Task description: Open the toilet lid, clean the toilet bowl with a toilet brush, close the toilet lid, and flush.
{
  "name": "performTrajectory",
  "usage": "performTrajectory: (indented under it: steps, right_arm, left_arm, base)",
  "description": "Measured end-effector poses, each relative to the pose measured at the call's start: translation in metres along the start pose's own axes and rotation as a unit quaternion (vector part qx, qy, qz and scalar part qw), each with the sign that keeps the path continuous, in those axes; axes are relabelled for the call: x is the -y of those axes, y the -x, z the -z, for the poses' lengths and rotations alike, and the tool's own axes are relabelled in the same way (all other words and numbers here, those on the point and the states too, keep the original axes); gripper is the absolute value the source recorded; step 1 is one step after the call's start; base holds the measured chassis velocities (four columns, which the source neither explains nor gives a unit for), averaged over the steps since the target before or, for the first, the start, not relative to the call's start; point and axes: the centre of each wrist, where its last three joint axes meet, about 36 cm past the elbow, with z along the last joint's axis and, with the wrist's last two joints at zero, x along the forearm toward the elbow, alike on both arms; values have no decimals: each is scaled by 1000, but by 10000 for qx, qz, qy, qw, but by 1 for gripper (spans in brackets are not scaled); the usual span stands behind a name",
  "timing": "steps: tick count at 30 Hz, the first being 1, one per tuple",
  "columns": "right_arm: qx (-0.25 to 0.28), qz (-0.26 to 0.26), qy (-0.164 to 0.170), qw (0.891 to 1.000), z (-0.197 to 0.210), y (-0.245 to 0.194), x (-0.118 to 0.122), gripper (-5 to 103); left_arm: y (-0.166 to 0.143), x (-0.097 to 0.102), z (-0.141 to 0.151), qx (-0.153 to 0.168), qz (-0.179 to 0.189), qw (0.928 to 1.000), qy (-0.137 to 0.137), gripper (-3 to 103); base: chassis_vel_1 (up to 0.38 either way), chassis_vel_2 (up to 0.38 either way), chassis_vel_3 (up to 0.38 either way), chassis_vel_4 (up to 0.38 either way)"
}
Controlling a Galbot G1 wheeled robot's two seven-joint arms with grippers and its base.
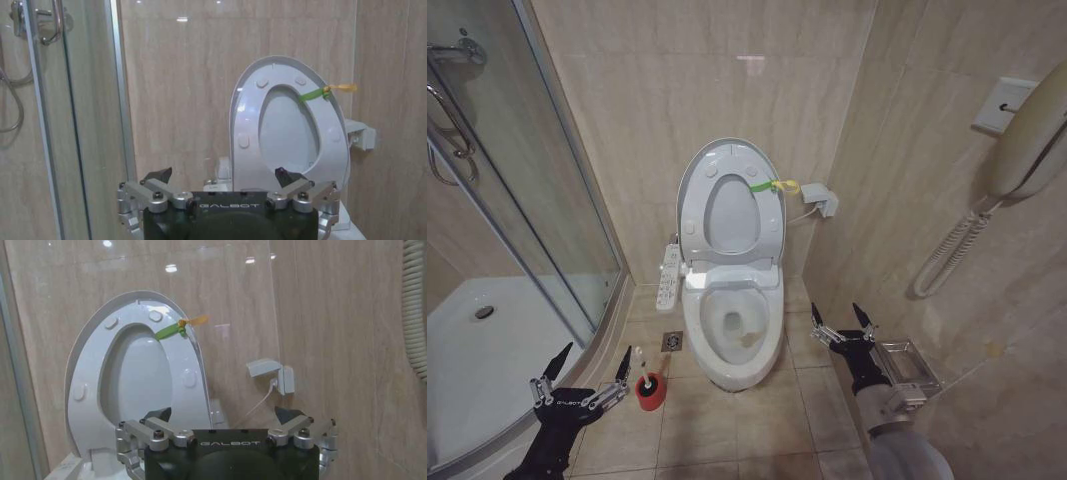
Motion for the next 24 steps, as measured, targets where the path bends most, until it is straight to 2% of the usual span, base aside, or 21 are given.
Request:
performTrajectory:
  steps: [24]
  right_arm:
    - [-1, 0, 0, 10000, 0, 0, 0, 100]
  left_arm:
    - [0, 0, 0, 0, 0, 10000, 0, 100]
  base:
    - [-39, 31, 34, -35]
